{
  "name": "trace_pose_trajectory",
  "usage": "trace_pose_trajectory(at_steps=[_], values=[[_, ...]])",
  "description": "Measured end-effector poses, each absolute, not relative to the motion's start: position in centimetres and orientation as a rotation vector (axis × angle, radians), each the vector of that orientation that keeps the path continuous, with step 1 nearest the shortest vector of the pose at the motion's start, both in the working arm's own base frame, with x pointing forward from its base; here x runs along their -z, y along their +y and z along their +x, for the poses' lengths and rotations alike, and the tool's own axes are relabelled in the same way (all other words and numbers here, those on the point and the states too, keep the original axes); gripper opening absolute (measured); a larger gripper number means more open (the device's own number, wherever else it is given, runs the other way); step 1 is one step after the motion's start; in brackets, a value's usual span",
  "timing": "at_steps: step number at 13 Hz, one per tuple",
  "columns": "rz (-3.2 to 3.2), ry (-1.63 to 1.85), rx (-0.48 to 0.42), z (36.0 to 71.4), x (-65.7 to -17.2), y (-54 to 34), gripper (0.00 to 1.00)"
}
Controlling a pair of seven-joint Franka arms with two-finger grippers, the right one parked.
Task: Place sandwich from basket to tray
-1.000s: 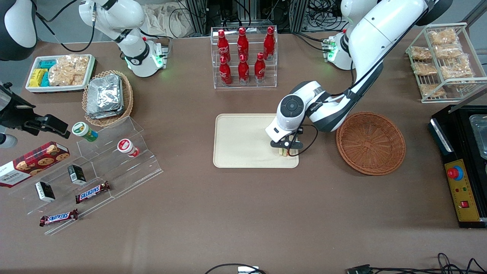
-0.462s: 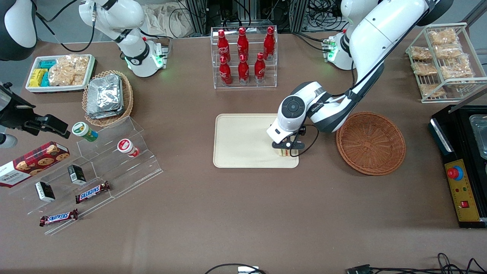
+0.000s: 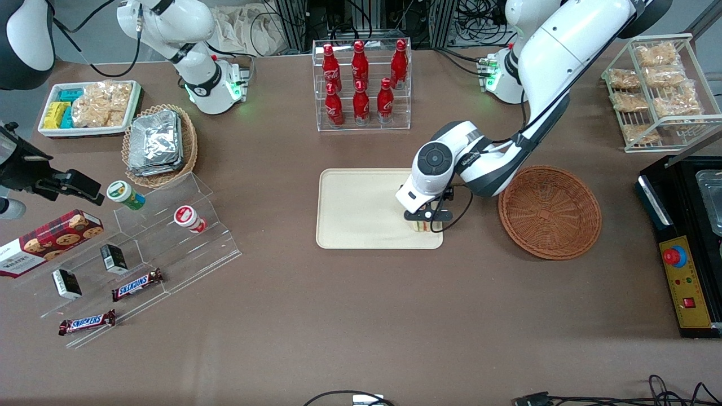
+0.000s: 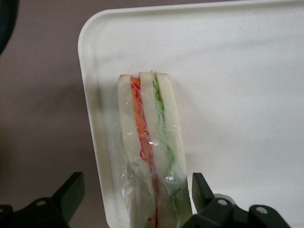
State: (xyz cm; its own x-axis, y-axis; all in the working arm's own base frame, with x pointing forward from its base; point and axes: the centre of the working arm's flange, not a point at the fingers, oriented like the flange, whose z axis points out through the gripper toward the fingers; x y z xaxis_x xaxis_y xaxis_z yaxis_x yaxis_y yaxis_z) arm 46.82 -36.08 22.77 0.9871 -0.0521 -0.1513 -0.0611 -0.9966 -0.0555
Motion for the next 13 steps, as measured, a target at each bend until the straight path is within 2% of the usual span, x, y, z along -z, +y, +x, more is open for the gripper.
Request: trace_pose_trajectory(at_steps=[3, 5, 7, 10, 12, 13], values=[[-3.077, 0.047, -0.204, 47.6, -23.8, -36.2, 1.0], [-3.034, -0.042, -0.196, 49.3, -27.5, -36.0, 1.0], [-2.998, -0.156, -0.215, 51.7, -35.0, -35.4, 1.0], [-3.003, -0.196, -0.135, 52.6, -47.4, -34.0, 1.0], [-3.008, -0.208, -0.069, 52.3, -52.7, -31.0, 1.0], [-3.012, -0.201, -0.072, 52.2, -54.7, -28.7, 1.0]])
